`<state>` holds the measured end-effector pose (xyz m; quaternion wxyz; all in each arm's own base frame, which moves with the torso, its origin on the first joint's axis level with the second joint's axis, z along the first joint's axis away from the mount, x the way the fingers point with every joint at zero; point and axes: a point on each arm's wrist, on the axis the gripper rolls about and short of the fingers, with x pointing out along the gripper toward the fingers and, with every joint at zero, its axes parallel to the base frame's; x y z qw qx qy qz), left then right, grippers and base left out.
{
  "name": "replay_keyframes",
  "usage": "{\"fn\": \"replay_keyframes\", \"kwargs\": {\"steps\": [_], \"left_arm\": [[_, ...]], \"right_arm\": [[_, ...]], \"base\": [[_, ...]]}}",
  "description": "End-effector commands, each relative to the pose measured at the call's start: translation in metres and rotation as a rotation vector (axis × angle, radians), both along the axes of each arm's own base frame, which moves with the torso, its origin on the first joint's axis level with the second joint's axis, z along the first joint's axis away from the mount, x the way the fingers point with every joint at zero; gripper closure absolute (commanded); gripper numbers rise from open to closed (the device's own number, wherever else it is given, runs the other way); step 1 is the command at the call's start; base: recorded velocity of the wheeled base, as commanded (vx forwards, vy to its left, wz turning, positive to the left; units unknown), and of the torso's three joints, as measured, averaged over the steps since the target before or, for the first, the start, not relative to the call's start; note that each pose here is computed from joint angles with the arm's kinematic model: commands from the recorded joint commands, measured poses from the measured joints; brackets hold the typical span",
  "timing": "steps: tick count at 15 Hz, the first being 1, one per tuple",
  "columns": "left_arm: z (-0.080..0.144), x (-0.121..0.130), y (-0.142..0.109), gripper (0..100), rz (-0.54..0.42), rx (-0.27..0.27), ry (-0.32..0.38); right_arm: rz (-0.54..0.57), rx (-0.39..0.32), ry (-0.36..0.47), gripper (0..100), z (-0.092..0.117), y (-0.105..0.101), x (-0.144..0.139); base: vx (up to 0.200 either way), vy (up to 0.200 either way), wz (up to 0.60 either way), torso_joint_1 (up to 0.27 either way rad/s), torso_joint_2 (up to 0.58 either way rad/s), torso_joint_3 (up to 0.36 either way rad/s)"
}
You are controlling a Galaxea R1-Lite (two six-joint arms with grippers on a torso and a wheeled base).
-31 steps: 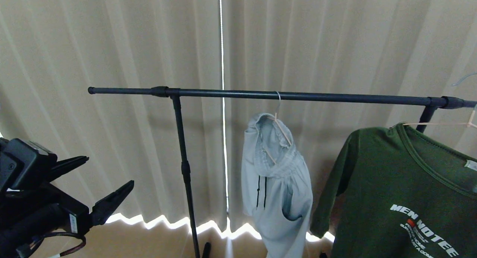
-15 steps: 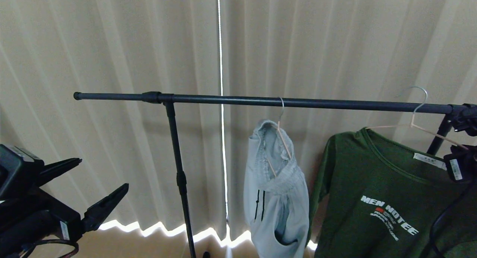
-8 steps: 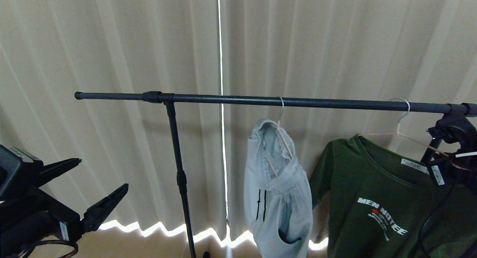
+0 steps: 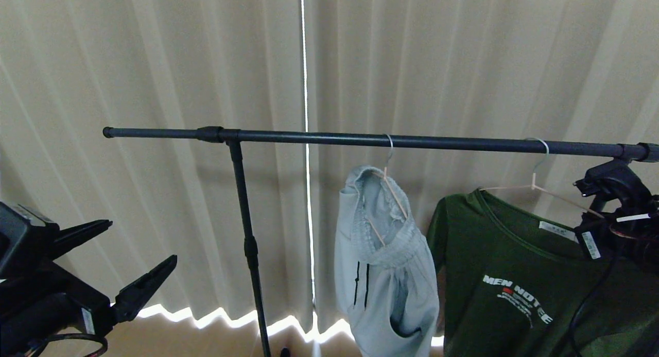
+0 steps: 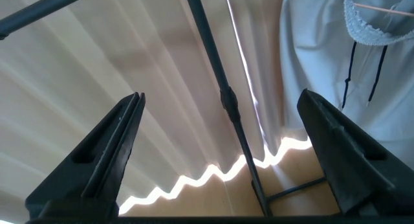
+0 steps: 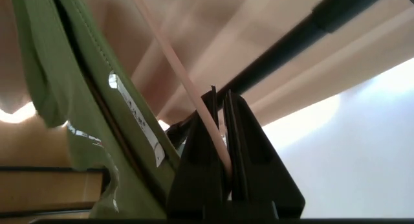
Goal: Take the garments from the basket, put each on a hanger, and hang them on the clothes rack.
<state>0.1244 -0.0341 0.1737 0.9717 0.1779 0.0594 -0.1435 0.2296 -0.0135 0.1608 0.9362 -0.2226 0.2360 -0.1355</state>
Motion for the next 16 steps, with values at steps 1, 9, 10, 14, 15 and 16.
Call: {"fn": "replay_keyframes", "kwargs": {"steps": [1,9,10,14,15,16], "left_arm": [[0.000,0.000,0.000,0,0.001,0.000,-0.002],[-0.001,-0.001,0.000,0,0.001,0.001,0.003],[-0.002,-0.001,0.000,0,0.000,0.003,0.004],[-0.001,-0.001,0.000,0,0.000,0.002,0.003],[-0.001,-0.001,0.000,0,0.000,0.002,0.003],[-0.001,-0.001,0.000,0,0.002,0.001,0.003]], "right_arm": [[0.003,-0.001,0.005,100,-0.001,0.001,-0.002],[0.022,0.009,0.008,0,-0.005,0.003,-0.015],[0.053,0.020,0.000,0,-0.004,0.005,-0.018],[0.190,0.072,-0.066,0,-0.001,0.009,-0.030],[0.203,0.077,-0.074,0,-0.001,0.009,-0.032],[0.224,0.082,-0.100,0,0.000,0.010,-0.038]], "base": [[0.000,0.000,0.00,0.000,0.00,0.000],[0.000,0.000,0.00,0.000,0.00,0.000],[0.000,0.000,0.00,0.000,0.00,0.000],[0.000,0.000,0.00,0.000,0.00,0.000],[0.000,0.000,0.00,0.000,0.00,0.000],[0.000,0.000,0.00,0.000,0.00,0.000]]}}
